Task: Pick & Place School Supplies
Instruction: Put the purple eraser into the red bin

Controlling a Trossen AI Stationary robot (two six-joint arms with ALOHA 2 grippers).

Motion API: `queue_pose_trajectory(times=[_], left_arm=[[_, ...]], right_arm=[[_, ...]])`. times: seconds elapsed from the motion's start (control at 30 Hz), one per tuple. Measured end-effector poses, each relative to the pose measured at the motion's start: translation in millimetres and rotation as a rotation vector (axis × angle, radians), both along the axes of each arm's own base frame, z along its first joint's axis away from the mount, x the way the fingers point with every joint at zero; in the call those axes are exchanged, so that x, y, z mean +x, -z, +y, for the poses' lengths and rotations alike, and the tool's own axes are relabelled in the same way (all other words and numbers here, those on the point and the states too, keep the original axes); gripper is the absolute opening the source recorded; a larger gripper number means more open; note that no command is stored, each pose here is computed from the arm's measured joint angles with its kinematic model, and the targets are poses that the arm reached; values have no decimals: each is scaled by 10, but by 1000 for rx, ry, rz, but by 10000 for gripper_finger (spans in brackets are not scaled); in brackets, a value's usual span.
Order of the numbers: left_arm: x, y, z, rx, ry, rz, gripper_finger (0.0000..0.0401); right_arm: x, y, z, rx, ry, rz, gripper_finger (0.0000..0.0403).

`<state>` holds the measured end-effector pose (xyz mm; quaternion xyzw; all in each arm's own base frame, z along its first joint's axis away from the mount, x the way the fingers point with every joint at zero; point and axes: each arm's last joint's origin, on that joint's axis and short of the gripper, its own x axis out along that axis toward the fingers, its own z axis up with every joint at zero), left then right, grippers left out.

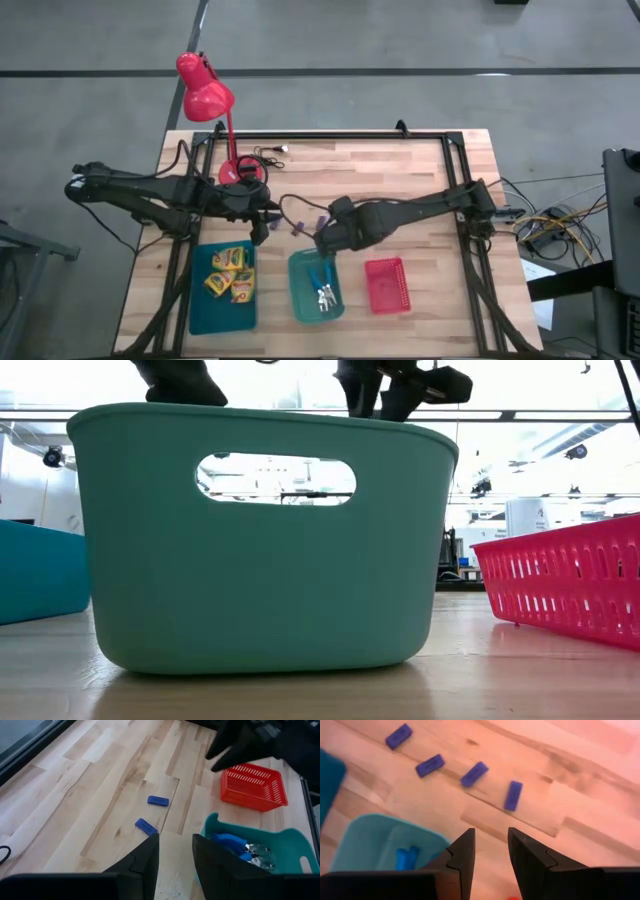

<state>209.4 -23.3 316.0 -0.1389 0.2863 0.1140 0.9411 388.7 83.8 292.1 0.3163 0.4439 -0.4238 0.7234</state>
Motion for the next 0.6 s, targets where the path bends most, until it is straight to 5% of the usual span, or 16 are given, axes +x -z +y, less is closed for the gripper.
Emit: queue_pose_trajectory(times=[0.6], left_arm=[[0, -1, 1, 1, -1, -1, 122]], right_arm=[[-261, 282, -537, 111, -46, -38, 109]])
